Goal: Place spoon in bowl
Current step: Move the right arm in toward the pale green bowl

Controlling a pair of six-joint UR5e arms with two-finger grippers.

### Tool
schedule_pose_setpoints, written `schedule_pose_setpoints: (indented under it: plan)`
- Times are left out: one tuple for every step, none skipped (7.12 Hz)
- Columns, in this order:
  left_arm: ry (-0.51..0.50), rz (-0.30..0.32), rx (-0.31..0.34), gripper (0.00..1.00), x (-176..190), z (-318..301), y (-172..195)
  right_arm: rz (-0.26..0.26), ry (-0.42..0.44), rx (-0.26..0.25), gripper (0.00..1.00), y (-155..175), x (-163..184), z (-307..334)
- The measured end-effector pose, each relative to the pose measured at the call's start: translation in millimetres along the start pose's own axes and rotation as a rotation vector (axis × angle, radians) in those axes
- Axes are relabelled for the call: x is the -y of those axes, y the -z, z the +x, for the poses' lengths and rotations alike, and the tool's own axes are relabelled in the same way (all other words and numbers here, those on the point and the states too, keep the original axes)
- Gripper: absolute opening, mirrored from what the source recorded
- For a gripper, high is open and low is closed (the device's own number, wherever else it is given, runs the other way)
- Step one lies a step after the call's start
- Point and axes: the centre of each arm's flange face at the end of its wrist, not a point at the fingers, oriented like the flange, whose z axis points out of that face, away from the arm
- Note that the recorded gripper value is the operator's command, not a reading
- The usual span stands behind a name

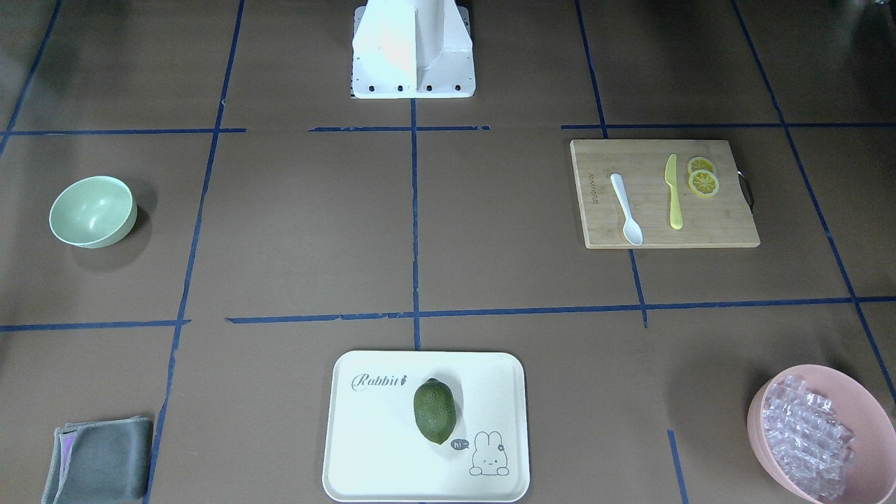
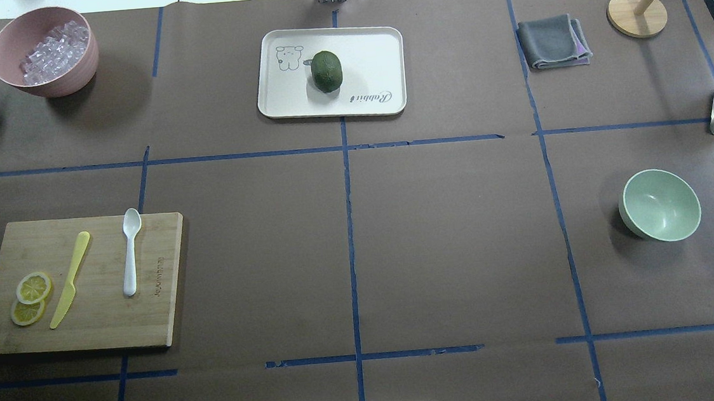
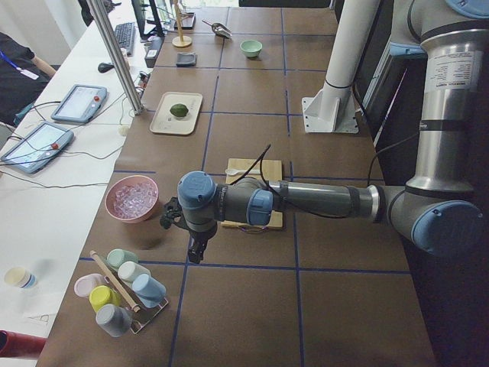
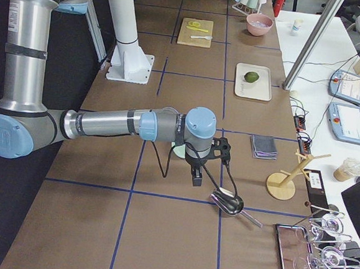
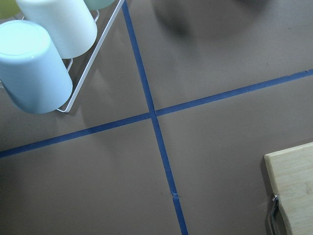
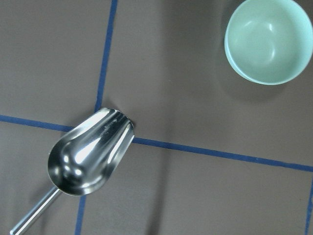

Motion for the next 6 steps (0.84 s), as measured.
schedule_pose_setpoints:
  plan:
    - [-0.001, 0.001, -0.001, 1.00, 0.4, 0.3, 0.3, 0.006, -0.005, 0.007, 1.00, -8.5, 5.9, -27.3]
    - [0.000, 0.000, -0.001, 1.00, 0.5, 0.2, 0.2, 0.030, -0.021, 0.016, 1.00, -23.2, 6.9, -50.9]
    - [0.001, -0.001, -0.001, 1.00, 0.3, -0.3, -0.3, 0.052, -0.043, 0.024, 1.00, -43.3, 0.0, -71.1]
    - [0.002, -0.002, -0.001, 1.00, 0.1, -1.0, -0.9, 0.064, -0.052, 0.020, 0.99, -67.2, -15.7, -81.7]
    - [0.003, -0.003, -0.001, 1.00, -0.3, -1.7, -1.7, 0.074, -0.056, 0.016, 0.99, -92.5, -31.7, -84.2]
    - [0.003, -0.004, -0.001, 1.00, -0.3, -1.9, -1.8, 0.081, -0.062, 0.022, 0.98, -123.2, -43.1, -82.8]
